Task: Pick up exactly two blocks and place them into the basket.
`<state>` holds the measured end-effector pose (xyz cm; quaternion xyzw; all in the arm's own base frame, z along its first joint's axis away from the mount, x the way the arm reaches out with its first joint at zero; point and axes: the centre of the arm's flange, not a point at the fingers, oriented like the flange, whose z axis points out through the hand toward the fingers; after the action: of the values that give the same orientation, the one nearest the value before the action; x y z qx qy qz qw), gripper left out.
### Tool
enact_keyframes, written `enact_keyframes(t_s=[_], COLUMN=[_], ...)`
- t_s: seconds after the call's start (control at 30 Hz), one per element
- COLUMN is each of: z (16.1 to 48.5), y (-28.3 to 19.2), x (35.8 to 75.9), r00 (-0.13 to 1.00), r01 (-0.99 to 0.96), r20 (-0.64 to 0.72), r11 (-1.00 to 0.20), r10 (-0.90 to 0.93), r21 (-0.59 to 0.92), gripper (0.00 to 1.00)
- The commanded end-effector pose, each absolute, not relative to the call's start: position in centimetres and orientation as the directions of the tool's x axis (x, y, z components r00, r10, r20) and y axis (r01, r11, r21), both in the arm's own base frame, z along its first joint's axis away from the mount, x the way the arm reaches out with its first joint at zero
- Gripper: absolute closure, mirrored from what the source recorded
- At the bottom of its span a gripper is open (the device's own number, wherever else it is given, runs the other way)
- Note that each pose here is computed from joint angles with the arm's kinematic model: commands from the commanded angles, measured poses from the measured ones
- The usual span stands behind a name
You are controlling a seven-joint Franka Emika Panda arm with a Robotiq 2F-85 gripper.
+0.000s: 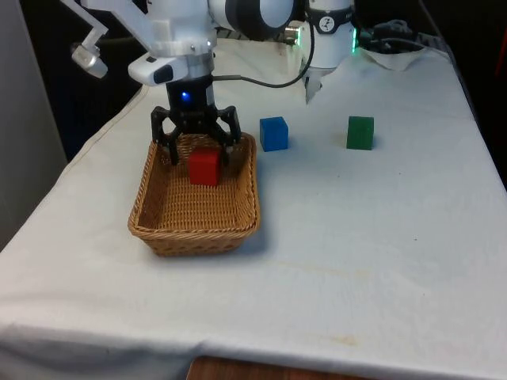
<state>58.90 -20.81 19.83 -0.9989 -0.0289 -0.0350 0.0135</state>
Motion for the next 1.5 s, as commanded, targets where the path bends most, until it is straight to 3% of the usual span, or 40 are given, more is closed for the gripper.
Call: enact_keyframes(t_s=[0.0,0.3,1.47], z=[19.7,20.8,31.3], y=[-20.9,-20.8,-15.9], x=[59.0,59.0,53.8], r00=[0.995,0.995,0.98], r01=[0.06,0.058,0.064], r20=[0.077,0.085,0.197], r11=[-0.998,-0.998,-0.992], r10=[0.058,0.055,0.043], r21=[-0.028,-0.026,-0.105], gripper=[0.0,0.0,0.0])
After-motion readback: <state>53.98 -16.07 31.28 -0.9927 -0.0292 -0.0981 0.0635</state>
